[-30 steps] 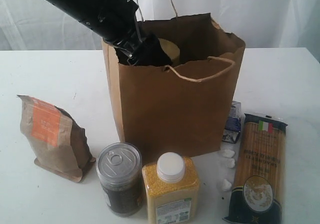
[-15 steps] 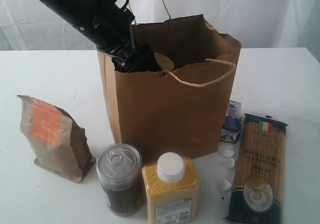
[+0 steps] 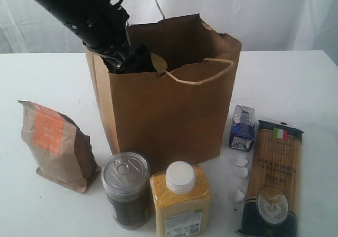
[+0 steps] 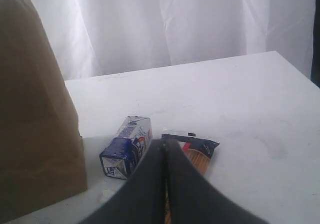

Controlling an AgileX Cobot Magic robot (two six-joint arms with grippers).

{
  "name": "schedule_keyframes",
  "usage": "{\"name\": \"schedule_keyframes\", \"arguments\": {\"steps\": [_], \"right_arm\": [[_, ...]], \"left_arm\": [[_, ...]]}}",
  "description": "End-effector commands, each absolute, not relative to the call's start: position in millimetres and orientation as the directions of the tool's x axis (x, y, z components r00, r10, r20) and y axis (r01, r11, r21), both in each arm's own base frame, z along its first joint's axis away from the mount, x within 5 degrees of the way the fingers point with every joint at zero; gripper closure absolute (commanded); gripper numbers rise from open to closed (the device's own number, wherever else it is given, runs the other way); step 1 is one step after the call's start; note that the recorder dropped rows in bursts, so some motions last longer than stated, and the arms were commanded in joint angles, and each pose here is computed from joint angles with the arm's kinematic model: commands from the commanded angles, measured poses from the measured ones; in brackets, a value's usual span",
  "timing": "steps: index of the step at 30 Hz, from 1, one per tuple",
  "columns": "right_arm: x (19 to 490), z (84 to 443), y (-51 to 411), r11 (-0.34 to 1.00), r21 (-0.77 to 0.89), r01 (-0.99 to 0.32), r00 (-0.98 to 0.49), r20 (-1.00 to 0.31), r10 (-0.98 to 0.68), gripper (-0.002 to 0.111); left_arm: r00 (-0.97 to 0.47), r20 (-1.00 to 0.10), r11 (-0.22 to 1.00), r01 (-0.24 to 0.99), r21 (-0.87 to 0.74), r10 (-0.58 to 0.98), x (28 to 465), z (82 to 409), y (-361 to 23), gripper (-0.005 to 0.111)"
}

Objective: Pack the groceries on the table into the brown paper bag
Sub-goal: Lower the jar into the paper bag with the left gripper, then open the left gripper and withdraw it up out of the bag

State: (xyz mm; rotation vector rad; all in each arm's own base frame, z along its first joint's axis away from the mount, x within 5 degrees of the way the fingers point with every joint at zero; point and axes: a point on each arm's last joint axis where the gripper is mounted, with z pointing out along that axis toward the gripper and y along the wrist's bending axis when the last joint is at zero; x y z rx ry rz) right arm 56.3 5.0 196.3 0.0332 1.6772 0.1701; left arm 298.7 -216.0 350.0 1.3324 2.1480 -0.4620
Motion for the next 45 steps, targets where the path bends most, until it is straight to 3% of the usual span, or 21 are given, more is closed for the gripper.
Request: {"name": "schedule_keyframes", "arguments": {"steps": [1, 5, 38, 42, 45], "right_arm": [[56, 197, 5, 0.988, 0.131, -0.078, -0.1, -0.987, 0.123, 0.108], [56, 197, 5, 0.988, 0.131, -0.078, -0.1, -0.987, 0.123, 0.108], [56, 197, 5, 0.986, 0.149, -0.076, -0.102, -0.985, 0.141, 0.108], [56, 197, 5, 0.986, 0.149, -0.076, -0.102, -0.985, 0.141, 0.108], [56, 197, 5, 0.986, 0.149, -0.076, -0.102, -0.985, 0.141, 0.108]], "left_arm": [[-0.39, -0.661, 0.516, 0.857, -0.006, 0.641, 300, 360, -211, 0.016], [-0.416, -0.651, 0.525, 0.85, -0.032, 0.635, 296, 362, -209, 0.007], [-0.451, -0.64, 0.525, 0.847, -0.087, 0.622, 293, 361, -210, 0.007], [-0.349, -0.649, 0.437, 0.899, -0.029, 0.676, 293, 359, -212, 0.001], [-0.474, -0.646, 0.526, 0.841, -0.13, 0.598, 302, 352, -215, 0.001]]}}
